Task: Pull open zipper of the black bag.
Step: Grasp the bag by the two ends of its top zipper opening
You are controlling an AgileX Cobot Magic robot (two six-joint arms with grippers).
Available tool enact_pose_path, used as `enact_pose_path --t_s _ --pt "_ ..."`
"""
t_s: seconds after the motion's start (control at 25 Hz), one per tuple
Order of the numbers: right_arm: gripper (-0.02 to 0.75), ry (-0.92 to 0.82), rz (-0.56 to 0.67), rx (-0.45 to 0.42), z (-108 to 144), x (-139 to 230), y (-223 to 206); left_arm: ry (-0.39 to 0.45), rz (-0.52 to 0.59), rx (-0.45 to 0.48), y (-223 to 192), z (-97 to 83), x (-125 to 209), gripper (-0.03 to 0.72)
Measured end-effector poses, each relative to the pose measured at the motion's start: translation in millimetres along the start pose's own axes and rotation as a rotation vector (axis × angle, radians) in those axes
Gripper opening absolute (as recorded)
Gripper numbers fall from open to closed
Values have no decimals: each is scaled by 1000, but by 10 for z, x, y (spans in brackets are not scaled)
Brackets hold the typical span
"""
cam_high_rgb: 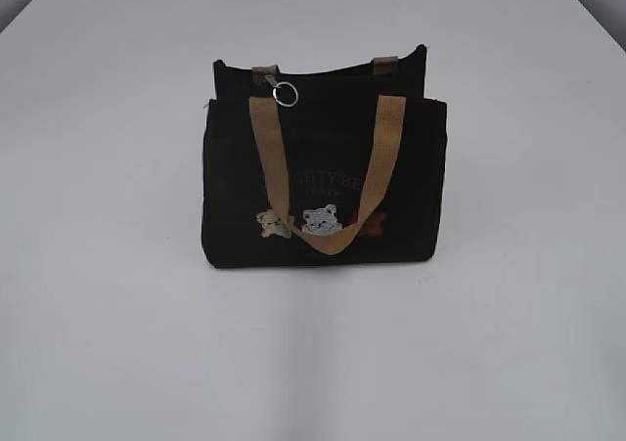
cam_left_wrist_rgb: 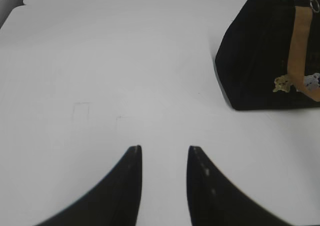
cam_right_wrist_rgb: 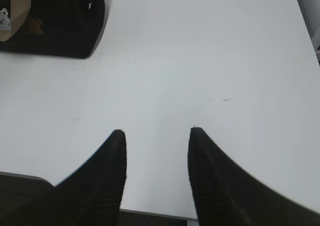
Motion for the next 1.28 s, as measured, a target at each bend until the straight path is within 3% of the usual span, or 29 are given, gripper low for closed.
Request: enact_pose_path --t_s 0.8,0.88,0.96,1.12,1.28 --pt "326 0 0 0 0 0 0 7 -5 11 0 -21 -9 235" --pt "326 0 0 0 0 0 0 27 -33 45 6 -84 -70 235" --pt "326 0 0 0 0 0 0 27 -137 99 -6 -163 -328 235" --pt "326 0 0 0 0 0 0 -116 -336 210 -292 -300 -881 271" --pt "326 0 0 0 0 0 0 -296 -288 327 -975 -408 -960 341"
Point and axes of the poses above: a point on each arm's last joint axis where the gripper is mounted, y pointing back along that axis away from the gripper, z along the wrist's bending axis when the last joint is at zero, x = y × z, the point moved 10 cm from there along -y, pointing out along that axis toward the gripper, and after that the axes turned 13 degrees about -y, right-handed, at the moved point
